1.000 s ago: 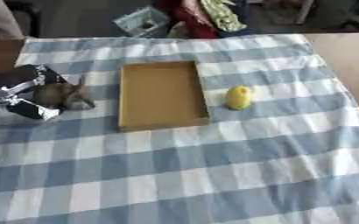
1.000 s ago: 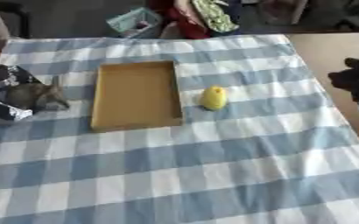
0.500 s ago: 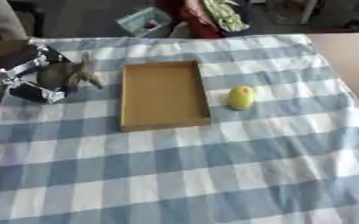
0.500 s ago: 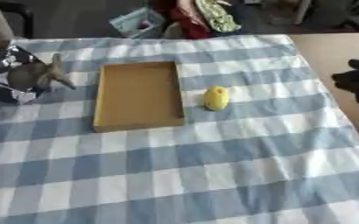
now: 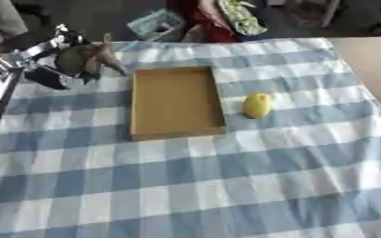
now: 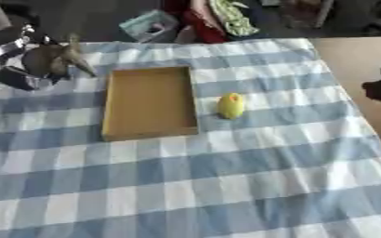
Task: Pick up objects on the table and place them in the box.
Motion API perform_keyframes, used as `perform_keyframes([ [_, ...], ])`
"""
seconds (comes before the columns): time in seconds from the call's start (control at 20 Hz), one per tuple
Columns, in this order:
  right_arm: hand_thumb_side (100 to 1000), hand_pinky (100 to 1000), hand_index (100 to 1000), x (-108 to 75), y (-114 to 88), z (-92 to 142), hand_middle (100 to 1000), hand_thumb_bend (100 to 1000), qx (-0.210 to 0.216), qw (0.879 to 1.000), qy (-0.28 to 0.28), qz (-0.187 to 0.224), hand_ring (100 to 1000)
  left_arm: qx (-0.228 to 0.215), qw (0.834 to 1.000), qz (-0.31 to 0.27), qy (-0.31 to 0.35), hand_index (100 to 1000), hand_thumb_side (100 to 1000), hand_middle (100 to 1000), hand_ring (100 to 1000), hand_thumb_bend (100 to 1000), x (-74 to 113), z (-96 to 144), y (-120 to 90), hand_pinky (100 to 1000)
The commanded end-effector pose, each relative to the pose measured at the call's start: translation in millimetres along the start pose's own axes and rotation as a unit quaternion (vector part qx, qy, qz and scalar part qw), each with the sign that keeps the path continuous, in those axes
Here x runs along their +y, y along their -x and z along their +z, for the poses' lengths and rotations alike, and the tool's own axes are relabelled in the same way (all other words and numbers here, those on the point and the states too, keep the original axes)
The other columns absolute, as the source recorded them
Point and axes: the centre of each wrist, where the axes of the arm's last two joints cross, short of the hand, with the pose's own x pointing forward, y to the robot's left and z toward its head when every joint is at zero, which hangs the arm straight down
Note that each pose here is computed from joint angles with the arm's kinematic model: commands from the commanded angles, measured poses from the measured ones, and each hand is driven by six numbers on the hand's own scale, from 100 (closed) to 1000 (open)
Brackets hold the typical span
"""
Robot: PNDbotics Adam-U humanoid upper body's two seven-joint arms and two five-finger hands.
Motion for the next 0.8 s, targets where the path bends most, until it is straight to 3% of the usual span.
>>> perform_keyframes([
  [0.05, 599, 848, 883, -1.8, -9.1, -10.4, 685, 100, -0.024, 1.000, -0.009, 0.003, 824, -0.022, 1.000, -0.017, -0.012, 658, 226, 335, 371, 100, 19.2, -10.0, -6.9, 661],
  [0.8, 596, 848, 884, 6.8, -23.5, -28.4, 685, 100, -0.065, 0.998, -0.024, -0.008, 823, -0.051, 0.998, -0.039, 0.028, 668, 233, 366, 393, 103, -1.7, -36.2, -17.8, 665],
])
